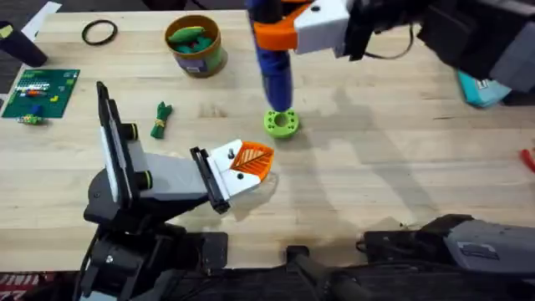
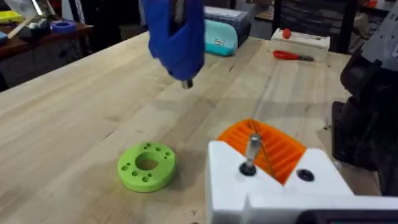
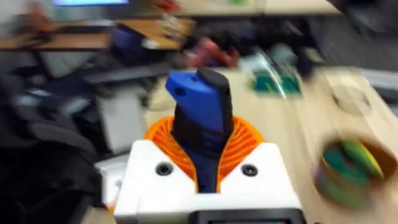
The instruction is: Pick up the gripper from the table and insert it into the empty holder that is missing its gripper. Then pick up a screw, insert it into the mounting hole, and use the screwdriver to tighten it. Finally, clean up the table by picking up the vegetable and placing it into the bucket.
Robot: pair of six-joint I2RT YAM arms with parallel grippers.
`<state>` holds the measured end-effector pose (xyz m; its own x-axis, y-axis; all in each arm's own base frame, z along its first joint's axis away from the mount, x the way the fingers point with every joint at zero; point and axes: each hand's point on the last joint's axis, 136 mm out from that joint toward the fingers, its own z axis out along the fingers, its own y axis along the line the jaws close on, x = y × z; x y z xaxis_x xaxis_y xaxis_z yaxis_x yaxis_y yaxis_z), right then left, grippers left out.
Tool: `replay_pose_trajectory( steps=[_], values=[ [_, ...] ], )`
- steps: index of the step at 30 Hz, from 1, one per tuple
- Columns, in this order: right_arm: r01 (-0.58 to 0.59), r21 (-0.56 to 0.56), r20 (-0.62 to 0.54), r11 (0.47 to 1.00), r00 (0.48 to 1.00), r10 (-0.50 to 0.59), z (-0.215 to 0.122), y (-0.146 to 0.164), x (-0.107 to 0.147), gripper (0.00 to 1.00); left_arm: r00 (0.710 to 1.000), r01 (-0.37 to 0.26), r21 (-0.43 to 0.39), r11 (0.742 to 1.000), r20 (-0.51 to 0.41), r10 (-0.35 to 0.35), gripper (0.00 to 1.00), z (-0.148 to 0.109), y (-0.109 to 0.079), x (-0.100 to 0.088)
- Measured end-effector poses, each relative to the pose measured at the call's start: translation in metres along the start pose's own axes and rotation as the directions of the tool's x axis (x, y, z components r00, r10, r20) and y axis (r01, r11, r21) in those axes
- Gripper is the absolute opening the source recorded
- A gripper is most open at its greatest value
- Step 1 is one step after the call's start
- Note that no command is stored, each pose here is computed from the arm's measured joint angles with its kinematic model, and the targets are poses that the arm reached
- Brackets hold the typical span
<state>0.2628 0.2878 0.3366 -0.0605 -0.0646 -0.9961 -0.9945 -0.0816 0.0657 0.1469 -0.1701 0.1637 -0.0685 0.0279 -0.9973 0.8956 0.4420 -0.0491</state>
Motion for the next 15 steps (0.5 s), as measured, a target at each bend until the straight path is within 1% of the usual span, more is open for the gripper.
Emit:
replay_pose_trajectory(
  steps=[3, 6, 10, 12, 15],
  values=[
    [-0.009, 0.15, -0.099, 0.989, 0.995, 0.024, -0.012, -0.026, 0.033, 0.105, 1.0, 0.0, 0.0, 1.0, 0.0, 0.0, 0.008, 0.0, 0.0, 0.0],
    [0.048, 0.267, -0.207, 0.962, 0.978, 0.009, -0.024, -0.046, 0.059, 0.104, 1.0, 0.0, 0.0, 1.0, 0.0, 0.0, 0.008, 0.0, 0.0, 0.0],
    [0.137, 0.373, -0.345, 0.918, 0.939, 0.0, -0.046, -0.066, 0.085, 0.104, 1.0, 0.0, 0.0, 1.0, 0.0, 0.0, 0.008, 0.0, 0.0, 0.0],
    [0.175, 0.422, -0.433, 0.89, 0.901, 0.027, -0.06, -0.074, 0.103, 0.105, 1.0, 0.0, 0.0, 1.0, 0.0, 0.0, 0.008, 0.0, 0.0, 0.0],
    [0.257, 0.472, -0.575, 0.843, 0.815, 0.074, -0.084, -0.084, 0.129, 0.105, 1.0, 0.0, 0.0, 1.0, 0.0, 0.0, 0.008, 0.0, 0.0, 0.0]
  ],
)
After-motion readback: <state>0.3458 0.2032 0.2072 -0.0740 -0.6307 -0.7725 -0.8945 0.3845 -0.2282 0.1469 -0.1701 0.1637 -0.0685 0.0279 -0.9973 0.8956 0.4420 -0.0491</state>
